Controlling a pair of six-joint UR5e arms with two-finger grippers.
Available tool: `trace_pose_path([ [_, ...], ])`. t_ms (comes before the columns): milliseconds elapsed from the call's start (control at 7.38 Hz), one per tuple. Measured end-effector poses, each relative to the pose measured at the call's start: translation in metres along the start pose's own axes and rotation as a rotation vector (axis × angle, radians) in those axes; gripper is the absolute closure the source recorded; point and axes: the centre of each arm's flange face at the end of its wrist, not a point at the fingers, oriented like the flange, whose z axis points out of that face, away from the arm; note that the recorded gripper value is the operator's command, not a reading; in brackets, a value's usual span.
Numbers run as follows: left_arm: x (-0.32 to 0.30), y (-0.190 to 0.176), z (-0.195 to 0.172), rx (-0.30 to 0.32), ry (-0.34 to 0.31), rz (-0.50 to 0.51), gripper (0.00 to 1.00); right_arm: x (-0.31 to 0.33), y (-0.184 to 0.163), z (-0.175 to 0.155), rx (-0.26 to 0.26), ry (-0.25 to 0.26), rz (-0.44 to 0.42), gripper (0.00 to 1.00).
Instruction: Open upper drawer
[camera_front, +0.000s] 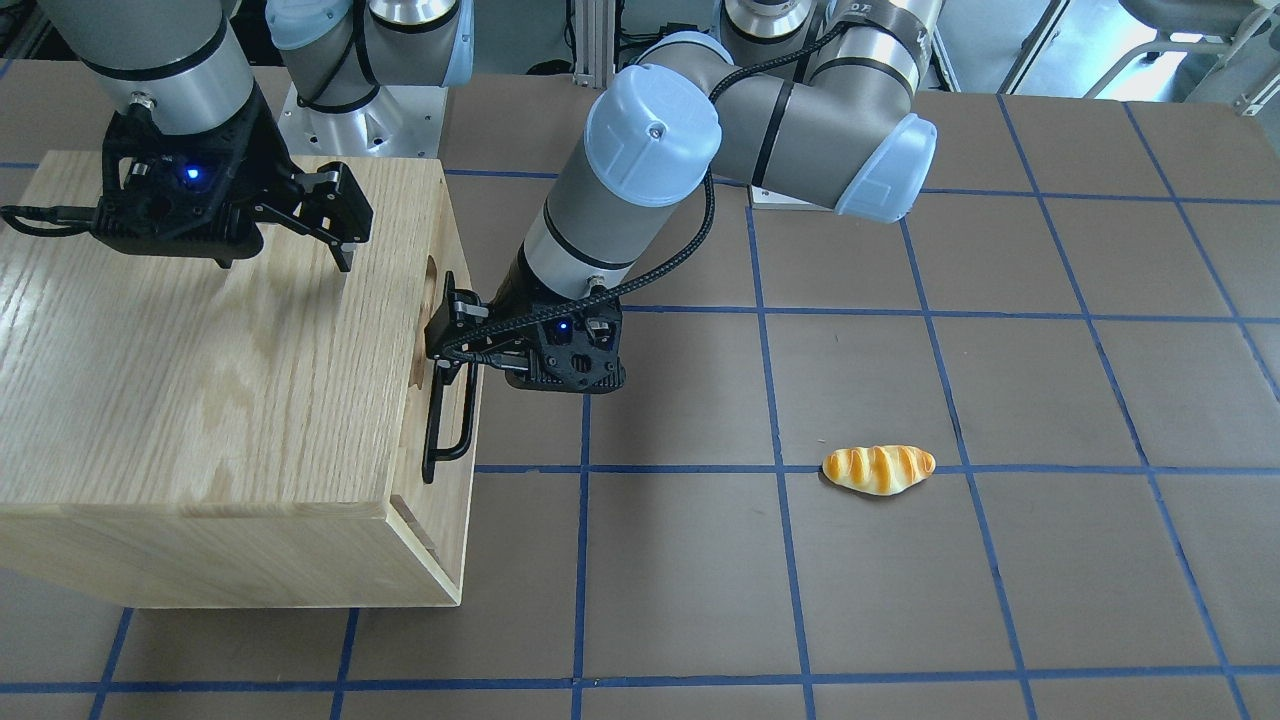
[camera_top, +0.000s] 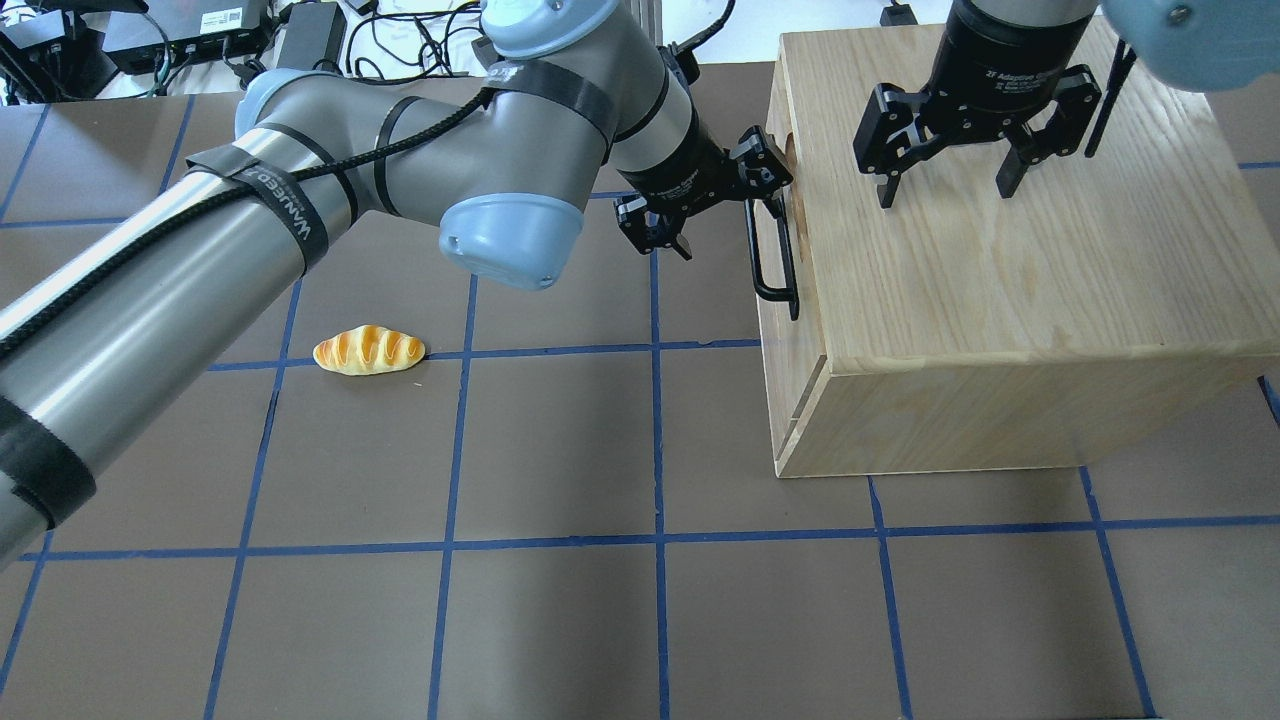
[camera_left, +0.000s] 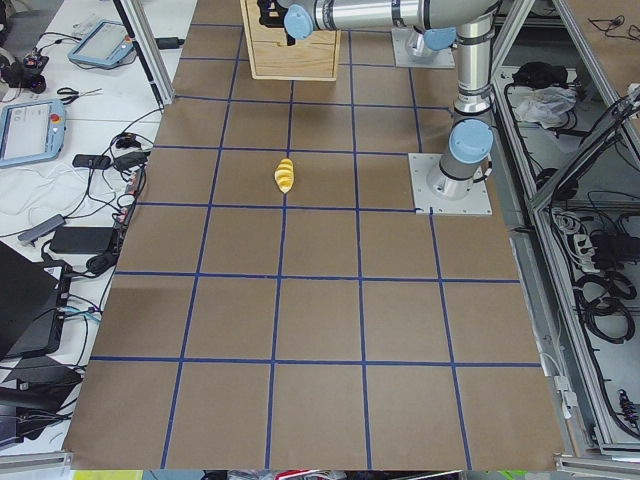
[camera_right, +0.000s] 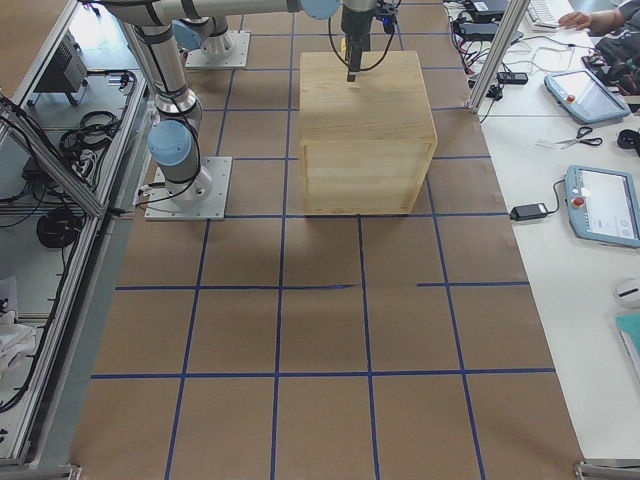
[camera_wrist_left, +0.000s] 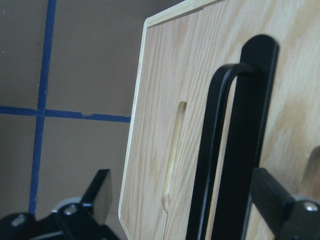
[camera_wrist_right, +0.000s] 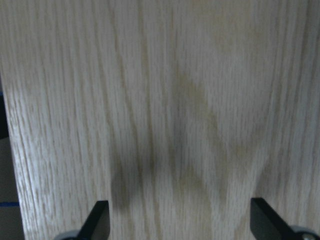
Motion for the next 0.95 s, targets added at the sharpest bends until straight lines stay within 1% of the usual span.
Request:
trace_pose_path([
  [542, -0.005, 0.003, 0.003, -0.001, -0.018, 0.025, 0.00, 0.000, 0.000, 0.000, 0.000, 0.000, -0.002, 0.00],
  [678, -0.007, 0.002, 0.004, 0.003, -0.030, 0.030, 0.00, 0.000, 0.000, 0.000, 0.000, 0.000, -0.002, 0.00],
  [949, -0.015, 0.001, 0.003, 0.023, -0.085, 0.075, 0.00, 0.000, 0.000, 0.000, 0.000, 0.000, -0.001, 0.00],
])
